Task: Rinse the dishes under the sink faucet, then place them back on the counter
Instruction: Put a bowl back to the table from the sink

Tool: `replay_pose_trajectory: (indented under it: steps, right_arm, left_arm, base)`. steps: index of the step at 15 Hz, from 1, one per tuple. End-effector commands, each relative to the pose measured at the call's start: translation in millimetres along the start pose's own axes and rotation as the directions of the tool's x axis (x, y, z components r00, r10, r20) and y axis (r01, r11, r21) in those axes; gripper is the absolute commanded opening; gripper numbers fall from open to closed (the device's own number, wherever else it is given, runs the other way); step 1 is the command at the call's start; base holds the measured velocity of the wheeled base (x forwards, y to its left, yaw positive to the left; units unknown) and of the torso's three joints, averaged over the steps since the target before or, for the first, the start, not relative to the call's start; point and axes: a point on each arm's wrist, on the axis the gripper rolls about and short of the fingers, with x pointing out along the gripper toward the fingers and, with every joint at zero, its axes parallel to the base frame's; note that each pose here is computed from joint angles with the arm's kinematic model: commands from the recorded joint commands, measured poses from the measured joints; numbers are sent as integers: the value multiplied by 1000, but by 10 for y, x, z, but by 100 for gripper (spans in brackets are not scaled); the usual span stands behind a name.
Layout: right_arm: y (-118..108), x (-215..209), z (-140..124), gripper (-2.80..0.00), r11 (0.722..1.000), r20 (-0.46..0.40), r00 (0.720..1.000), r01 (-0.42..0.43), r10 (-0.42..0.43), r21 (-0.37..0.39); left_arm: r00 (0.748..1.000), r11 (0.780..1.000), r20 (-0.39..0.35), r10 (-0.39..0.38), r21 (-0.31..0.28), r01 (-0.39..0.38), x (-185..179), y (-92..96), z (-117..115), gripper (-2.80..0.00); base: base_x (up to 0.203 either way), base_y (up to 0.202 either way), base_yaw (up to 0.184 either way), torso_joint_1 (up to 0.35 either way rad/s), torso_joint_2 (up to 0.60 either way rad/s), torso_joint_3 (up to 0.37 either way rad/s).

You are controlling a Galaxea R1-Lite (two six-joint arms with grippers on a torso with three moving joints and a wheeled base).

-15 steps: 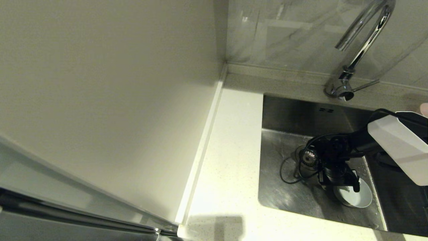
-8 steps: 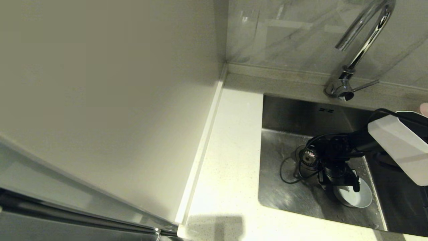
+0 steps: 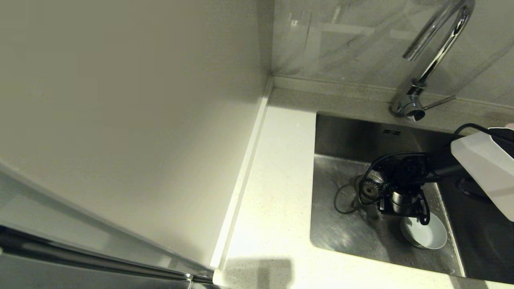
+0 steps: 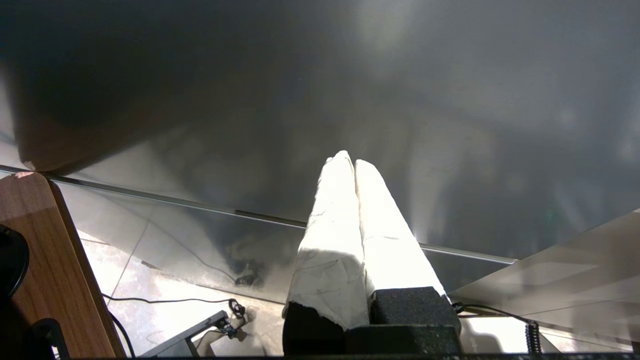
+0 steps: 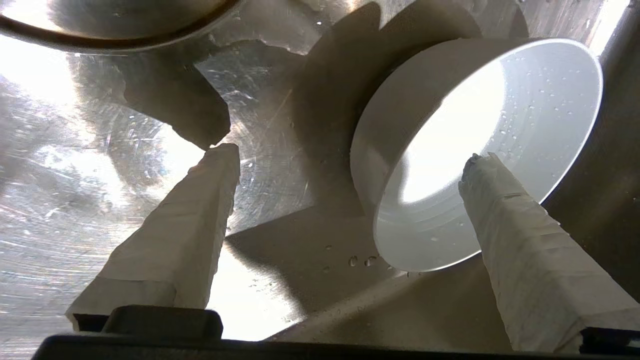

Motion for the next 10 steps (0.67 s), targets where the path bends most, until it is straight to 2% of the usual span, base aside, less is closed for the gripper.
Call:
replay_pose_trajectory:
  steps: [1, 5, 10]
  right_arm:
    - [-26, 5, 13, 0, 1000, 0, 1000, 6, -6, 8]
    - [-131, 76, 88, 0, 999, 0, 1000, 20, -20, 32]
    - [-149, 115, 90, 0, 999, -8, 1000, 22, -22, 38]
  left_arm:
    - [1000, 1000, -3, 0, 0, 0, 2, 0, -8, -280]
    - [1000, 1000, -3, 0, 0, 0, 2, 0, -8, -280]
    - [1000, 1000, -3, 0, 0, 0, 2, 0, -8, -280]
  base:
    - [0, 0, 0, 0, 0, 0]
    - [0, 0, 0, 0, 0, 0]
    - [0, 0, 0, 0, 0, 0]
